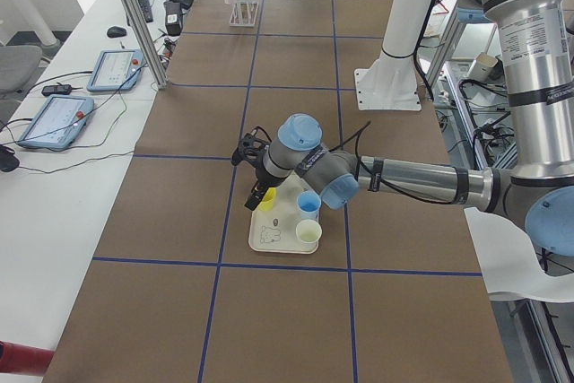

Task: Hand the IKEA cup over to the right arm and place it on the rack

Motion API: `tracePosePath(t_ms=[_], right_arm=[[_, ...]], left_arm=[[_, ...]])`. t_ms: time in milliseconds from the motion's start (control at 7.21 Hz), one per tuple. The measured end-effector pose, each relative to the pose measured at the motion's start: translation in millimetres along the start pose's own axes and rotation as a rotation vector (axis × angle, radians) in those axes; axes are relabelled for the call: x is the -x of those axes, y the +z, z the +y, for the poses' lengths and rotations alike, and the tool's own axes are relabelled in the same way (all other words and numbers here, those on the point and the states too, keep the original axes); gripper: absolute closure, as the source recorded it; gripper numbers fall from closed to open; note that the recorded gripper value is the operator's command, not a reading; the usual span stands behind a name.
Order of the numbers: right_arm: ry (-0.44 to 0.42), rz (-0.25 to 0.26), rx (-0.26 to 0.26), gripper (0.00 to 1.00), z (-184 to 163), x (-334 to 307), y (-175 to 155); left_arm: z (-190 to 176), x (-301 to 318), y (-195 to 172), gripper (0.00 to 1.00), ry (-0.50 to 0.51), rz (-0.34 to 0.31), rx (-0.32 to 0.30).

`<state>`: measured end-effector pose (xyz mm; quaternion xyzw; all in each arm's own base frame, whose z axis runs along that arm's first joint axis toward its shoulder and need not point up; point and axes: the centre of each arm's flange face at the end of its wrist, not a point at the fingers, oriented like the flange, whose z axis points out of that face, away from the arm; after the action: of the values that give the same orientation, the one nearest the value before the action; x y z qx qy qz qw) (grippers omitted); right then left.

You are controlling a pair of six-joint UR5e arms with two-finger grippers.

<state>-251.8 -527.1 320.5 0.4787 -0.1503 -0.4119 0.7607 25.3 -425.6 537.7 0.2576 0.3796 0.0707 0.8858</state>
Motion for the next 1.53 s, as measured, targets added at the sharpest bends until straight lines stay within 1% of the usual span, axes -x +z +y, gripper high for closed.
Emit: tracePosePath(t_ms=[139, 277, 416, 555, 832, 971, 1109, 1248, 1387, 1525], right_arm=[[0.122, -0.051, -0.040, 0.00, -18, 25, -7], [0.215, -0.098, -0.069, 0.00, -33, 49, -14], [0.270, -0.136, -0.084, 0.00, -44, 69, -18], [0.307, -0.167, -0.097, 0.00, -54, 85, -22], [0.339, -0.201, -0.116, 0.00, -65, 102, -30], [0.342, -0.207, -0.118, 0.00, -66, 105, -30], [0.342, -0.210, -0.118, 0.00, -67, 107, -31], [0.342, -0.212, -0.118, 0.00, -67, 108, -31], [0.342, -0.215, -0.119, 0.00, -67, 109, -31], [0.342, -0.217, -0.119, 0.00, -67, 110, -31]], left_arm=[[-2, 1, 6, 0.00, -0.028, -0.023, -0.010], [0, -3, 19, 0.00, -0.063, -0.021, -0.022], [5, -9, 39, 0.00, -0.096, 0.000, -0.030], [10, -17, 63, 0.00, -0.128, 0.025, -0.041], [20, -36, 98, 0.04, -0.167, 0.055, -0.045], [25, -45, 111, 0.14, -0.175, 0.053, -0.042], [30, -52, 121, 0.34, -0.177, 0.049, -0.037], [33, -55, 127, 0.50, -0.176, 0.048, -0.032], [36, -57, 131, 0.58, -0.173, 0.049, -0.027], [38, -59, 133, 0.62, -0.170, 0.051, -0.022]])
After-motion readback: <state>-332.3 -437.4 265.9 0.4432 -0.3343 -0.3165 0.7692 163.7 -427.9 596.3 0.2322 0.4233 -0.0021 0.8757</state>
